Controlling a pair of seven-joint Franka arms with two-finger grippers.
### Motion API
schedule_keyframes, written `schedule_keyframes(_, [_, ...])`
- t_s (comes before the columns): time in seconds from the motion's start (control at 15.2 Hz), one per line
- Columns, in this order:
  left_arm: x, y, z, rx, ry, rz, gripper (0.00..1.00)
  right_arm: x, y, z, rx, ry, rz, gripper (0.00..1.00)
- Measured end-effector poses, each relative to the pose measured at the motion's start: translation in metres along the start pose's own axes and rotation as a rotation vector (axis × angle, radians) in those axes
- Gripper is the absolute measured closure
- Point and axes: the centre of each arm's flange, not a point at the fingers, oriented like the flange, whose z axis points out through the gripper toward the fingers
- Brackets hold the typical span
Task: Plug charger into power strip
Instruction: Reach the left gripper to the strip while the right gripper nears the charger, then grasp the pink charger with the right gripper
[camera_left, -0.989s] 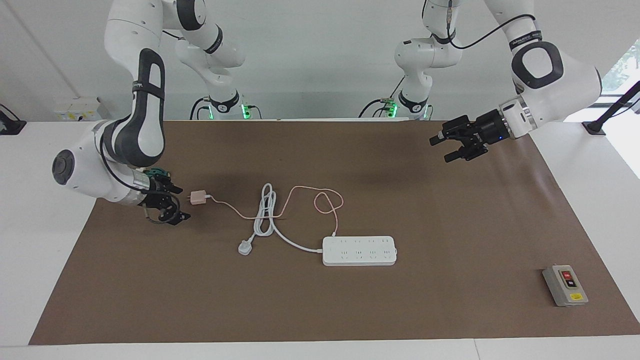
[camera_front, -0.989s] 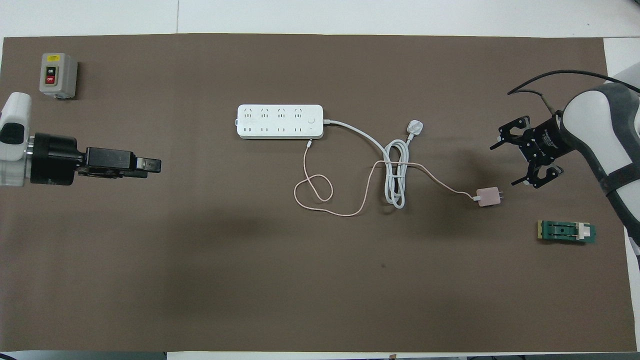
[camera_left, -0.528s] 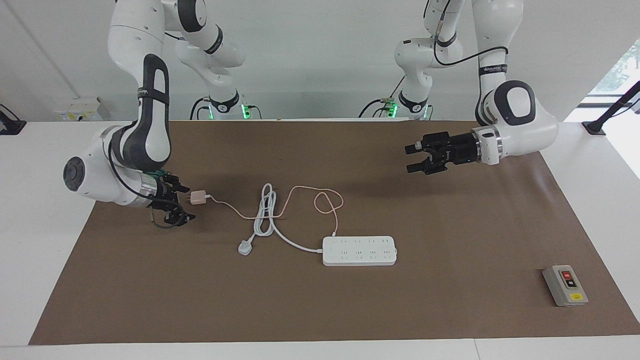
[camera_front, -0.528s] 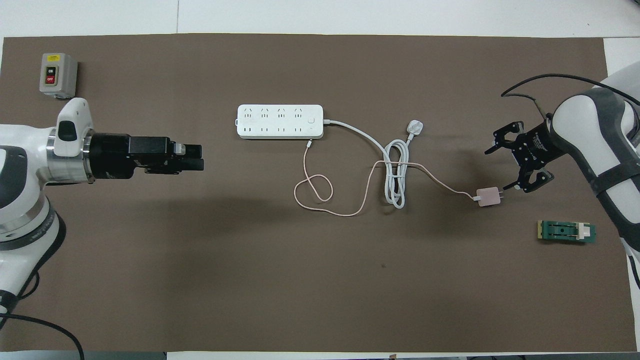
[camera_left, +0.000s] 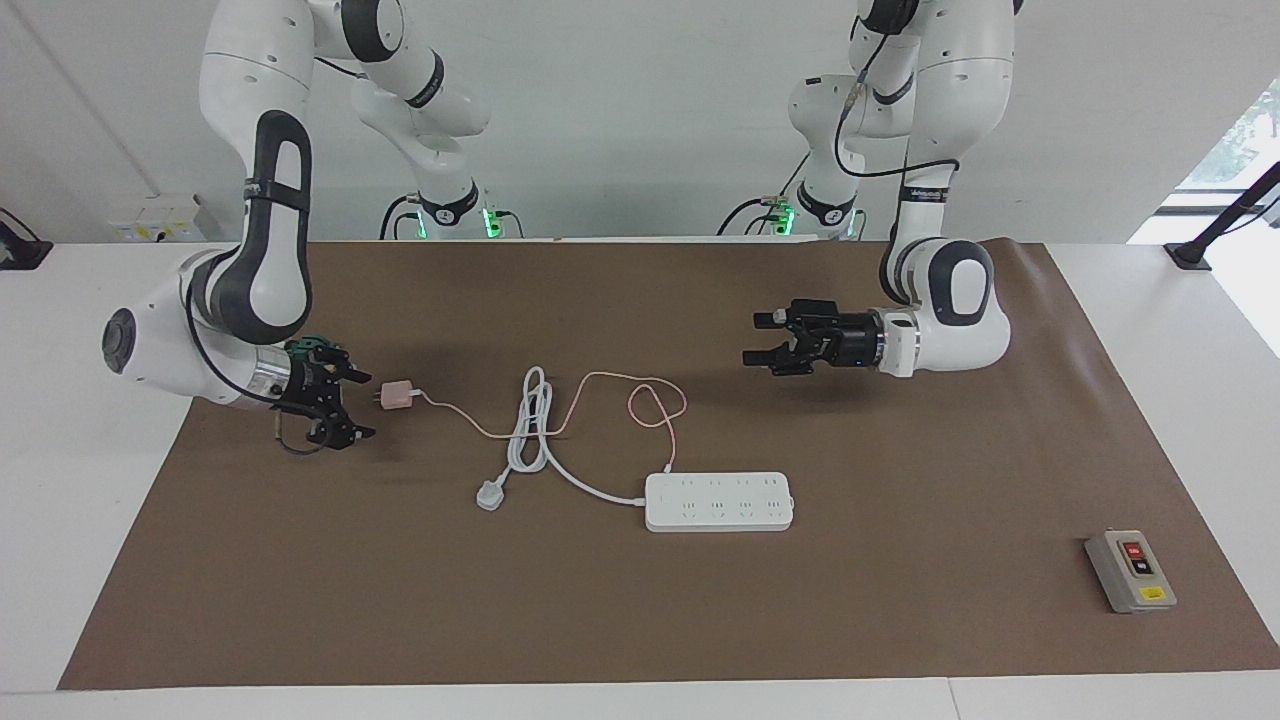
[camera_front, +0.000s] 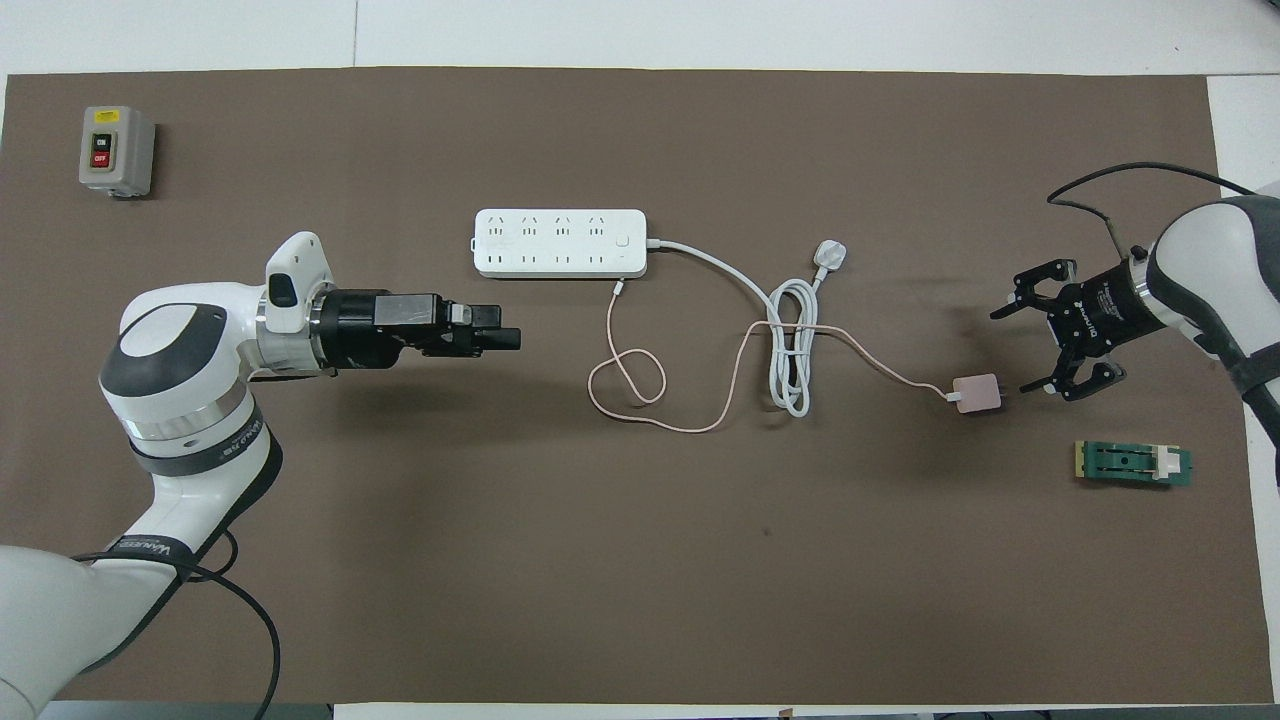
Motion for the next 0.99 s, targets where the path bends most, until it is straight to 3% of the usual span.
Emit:
schedule_keyframes(0.26, [0.001, 0.001, 0.012, -0.017, 0.015, 0.004, 0.00, -0.015, -0.003, 0.007, -0.007, -0.011, -0.021, 0.00])
schedule_keyframes(0.59, [0.006, -0.006, 0.010, 0.047, 0.075, 0.037, 0.00, -0.010, 0.004, 0.020, -0.003, -0.009, -0.007, 0.00])
schedule_keyframes(0.99, [0.007, -0.008, 0.012, 0.062, 0.095, 0.041, 0.00, -0.005, 0.019, 0.044, 0.005, -0.011, 0.000, 0.00])
